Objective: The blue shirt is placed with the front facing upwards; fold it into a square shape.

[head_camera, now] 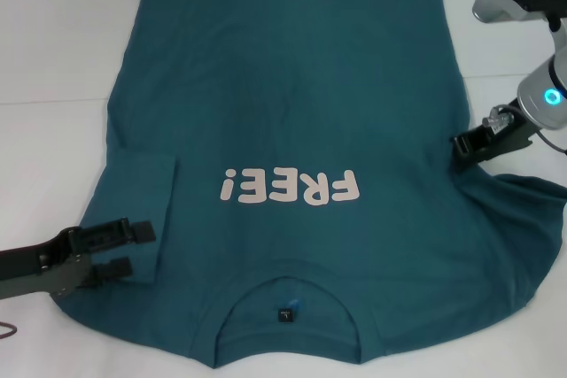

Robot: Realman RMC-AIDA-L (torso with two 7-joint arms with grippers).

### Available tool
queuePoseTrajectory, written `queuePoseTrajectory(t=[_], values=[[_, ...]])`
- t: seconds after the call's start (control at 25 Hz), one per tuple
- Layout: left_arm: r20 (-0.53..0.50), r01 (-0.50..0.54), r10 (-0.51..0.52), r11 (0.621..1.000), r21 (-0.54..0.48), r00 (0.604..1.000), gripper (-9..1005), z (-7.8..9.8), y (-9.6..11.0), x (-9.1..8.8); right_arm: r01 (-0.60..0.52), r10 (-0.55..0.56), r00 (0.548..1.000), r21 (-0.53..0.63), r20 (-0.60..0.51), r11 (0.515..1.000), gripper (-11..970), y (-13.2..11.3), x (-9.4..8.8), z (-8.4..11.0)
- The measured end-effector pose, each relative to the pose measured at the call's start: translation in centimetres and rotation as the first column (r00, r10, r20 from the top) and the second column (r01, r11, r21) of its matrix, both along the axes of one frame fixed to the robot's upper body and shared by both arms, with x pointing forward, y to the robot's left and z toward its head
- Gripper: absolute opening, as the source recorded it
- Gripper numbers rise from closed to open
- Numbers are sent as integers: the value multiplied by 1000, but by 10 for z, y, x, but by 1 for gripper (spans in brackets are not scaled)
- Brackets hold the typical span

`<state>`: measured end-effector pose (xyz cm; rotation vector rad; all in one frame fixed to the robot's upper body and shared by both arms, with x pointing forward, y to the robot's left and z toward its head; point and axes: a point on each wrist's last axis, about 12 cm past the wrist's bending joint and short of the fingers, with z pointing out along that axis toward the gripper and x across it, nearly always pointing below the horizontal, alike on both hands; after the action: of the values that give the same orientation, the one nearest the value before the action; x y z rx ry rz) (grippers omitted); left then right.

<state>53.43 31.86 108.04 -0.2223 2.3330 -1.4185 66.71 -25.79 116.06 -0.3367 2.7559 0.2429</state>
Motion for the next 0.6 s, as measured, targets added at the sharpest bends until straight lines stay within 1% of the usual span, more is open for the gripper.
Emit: queuePoseTrajectory(t=[0.36,0.6], values=[[-1,3,-3,1000,-3,1000,947,0,-2,1,16,-16,999,1,28,1000,38,8,8,8],[-1,-4,4,1000,-1,1000,947,-1,-1,2,0,0,1000,8,23,1000,39,19,9,8]])
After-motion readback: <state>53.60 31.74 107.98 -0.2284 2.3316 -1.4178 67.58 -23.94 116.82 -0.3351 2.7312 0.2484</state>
